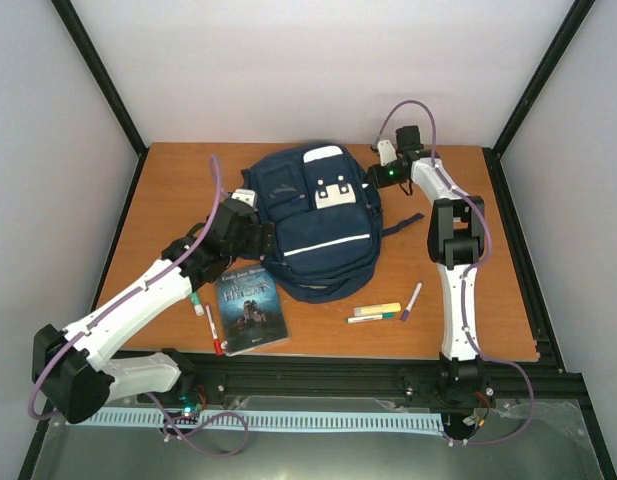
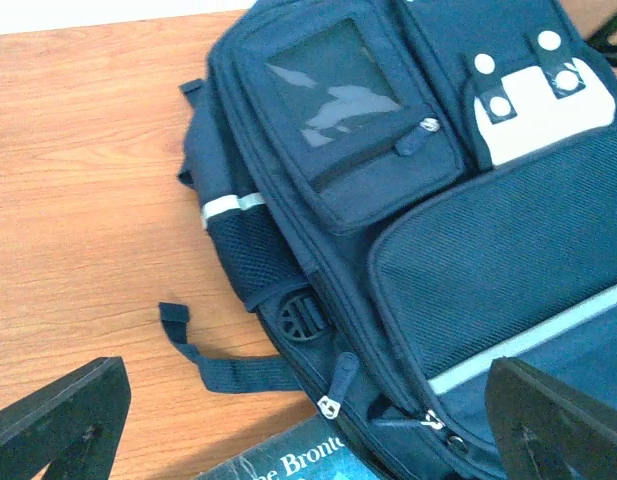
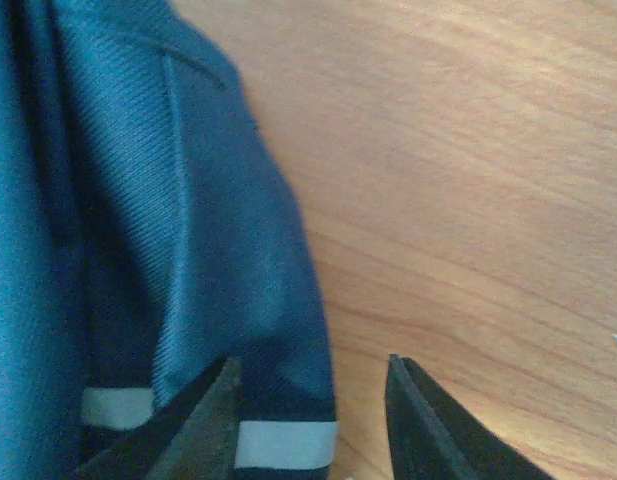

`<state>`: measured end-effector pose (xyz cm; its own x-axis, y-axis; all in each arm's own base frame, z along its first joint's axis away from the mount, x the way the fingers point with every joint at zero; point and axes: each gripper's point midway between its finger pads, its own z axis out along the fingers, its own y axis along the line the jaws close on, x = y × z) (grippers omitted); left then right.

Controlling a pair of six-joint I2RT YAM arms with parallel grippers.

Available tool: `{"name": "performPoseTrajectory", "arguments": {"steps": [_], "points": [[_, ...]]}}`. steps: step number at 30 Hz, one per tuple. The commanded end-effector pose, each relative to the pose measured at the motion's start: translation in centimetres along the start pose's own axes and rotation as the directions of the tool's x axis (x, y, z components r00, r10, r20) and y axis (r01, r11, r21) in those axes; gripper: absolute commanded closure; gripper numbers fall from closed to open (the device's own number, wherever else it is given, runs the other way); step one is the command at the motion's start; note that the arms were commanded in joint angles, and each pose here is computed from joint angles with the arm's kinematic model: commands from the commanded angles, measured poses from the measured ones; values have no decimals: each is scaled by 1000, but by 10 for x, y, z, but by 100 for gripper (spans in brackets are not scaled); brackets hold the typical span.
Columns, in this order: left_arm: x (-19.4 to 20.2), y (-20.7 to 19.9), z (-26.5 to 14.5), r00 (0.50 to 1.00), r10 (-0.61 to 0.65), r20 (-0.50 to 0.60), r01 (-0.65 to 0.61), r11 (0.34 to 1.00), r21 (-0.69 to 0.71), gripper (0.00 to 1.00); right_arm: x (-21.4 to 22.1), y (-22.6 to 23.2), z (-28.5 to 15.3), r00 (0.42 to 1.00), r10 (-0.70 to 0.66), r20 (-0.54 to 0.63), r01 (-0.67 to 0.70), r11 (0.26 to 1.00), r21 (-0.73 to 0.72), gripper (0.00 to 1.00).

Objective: Pack the student bag
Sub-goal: Adjust the student bag at the center of the board, then pick up the book from the center of the board.

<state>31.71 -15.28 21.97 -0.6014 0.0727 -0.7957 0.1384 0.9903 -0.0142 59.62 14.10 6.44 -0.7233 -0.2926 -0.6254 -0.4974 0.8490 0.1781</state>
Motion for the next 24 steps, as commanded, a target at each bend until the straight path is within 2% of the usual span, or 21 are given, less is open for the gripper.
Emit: {"name": "performPoseTrajectory", "arguments": {"steps": [1,3,5,7,11,18,21,24], "points": [[-10,18,2,996,-69,56,74,992,-98,0,18,24,1,996,66,-54,-74,983,-171,63],[0,23,12,997,-79,5,79,984,-160,0,22,26,0,995,81,-59,-91,978,-189,73],[5,27,17,995,-92,-41,82,975,-208,0,24,20,-4,990,128,-63,-138,973,-186,95],[5,27,18,994,-93,-53,79,973,-215,0,25,4,-14,976,215,-43,-220,955,-198,97],[5,27,15,994,-99,-41,88,975,-205,0,39,-42,-44,931,366,-7,-360,913,-189,97],[11,25,20,993,-80,-84,61,976,-211,0,70,-99,-103,874,481,62,-468,870,-155,97],[13,16,23,991,-51,-128,29,985,-167,0,80,-93,-115,874,483,57,-467,867,-176,86],[14,13,21,985,-45,-164,19,988,-156,0,82,-71,-137,886,455,89,-434,881,-187,65]]}}
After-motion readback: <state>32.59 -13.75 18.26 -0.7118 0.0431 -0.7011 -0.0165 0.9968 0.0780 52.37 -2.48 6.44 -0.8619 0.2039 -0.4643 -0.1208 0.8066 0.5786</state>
